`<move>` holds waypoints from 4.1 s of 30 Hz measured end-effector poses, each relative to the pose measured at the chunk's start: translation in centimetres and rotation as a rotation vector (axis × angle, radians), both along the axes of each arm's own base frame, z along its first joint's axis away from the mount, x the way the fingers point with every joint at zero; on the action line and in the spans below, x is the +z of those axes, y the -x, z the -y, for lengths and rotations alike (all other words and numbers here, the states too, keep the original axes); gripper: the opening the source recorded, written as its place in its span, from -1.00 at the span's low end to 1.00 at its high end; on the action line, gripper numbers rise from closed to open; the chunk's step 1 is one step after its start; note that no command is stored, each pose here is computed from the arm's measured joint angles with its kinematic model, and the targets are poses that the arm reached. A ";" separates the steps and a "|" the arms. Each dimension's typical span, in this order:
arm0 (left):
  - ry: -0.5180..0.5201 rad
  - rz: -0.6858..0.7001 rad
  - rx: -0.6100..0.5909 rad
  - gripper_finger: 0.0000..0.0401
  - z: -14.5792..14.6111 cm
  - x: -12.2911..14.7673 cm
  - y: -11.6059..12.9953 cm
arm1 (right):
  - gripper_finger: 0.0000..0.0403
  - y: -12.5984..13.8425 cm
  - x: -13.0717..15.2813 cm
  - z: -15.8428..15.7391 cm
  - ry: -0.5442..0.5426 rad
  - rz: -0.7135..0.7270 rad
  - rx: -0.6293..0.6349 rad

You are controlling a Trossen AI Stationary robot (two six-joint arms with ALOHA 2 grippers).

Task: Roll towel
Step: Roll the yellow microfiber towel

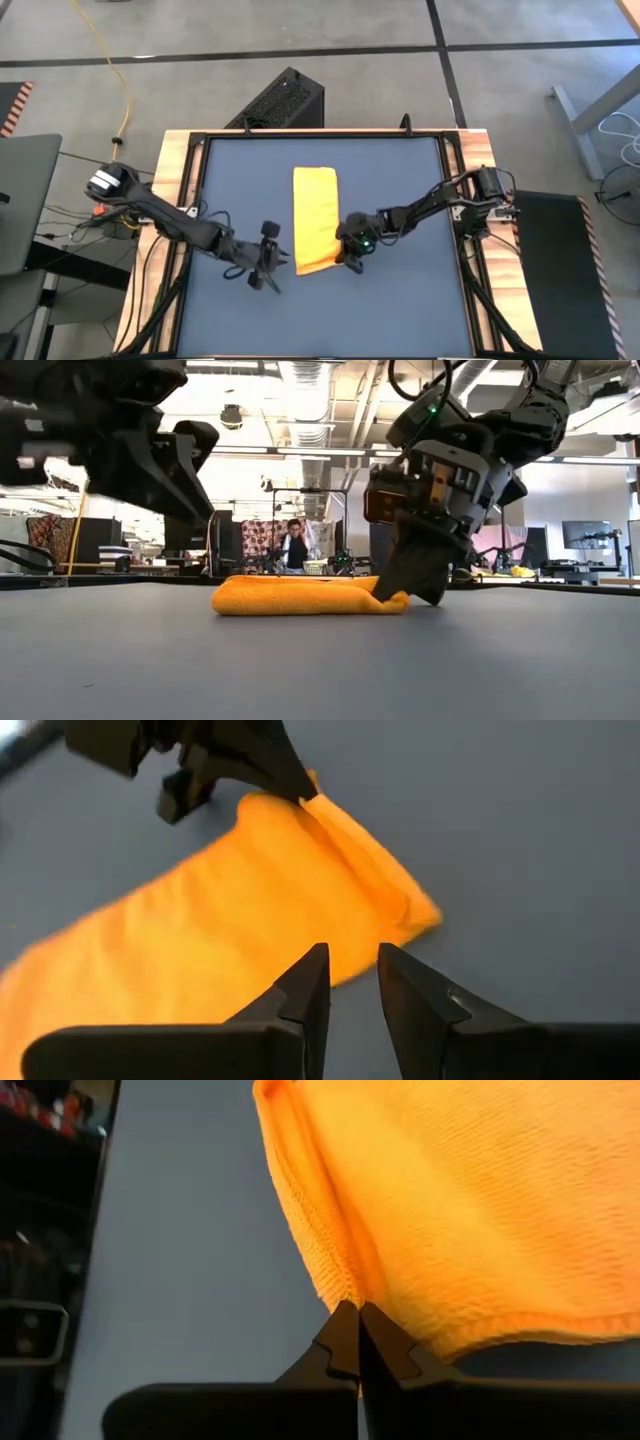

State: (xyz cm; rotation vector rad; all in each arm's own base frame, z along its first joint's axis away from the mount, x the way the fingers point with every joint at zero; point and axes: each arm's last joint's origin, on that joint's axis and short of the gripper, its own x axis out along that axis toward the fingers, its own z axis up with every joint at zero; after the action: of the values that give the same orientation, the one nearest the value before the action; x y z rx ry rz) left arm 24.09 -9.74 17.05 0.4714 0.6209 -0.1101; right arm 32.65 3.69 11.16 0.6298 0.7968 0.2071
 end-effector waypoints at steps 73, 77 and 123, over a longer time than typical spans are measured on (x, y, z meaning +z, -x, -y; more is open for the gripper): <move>-0.799 -0.172 -0.407 -0.67 6.7 -3.9 -3.6 | -0.92 0.0 0.1 -0.2 -0.132 -0.055 -0.022; -0.775 -0.176 -0.425 -0.67 6.7 -3.9 -3.6 | -0.92 0.0 0.1 -0.2 -0.138 -0.060 -0.029; -0.617 -0.176 -0.471 -0.67 4.6 -5.4 -4.0 | -0.67 0.1 0.3 -0.3 -0.194 -0.081 -0.037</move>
State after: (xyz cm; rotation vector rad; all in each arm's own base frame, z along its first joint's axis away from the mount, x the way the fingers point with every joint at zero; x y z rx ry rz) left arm 28.13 -14.38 11.68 1.2134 0.7043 -0.4166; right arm 32.57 4.03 11.43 0.8401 0.8487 0.2278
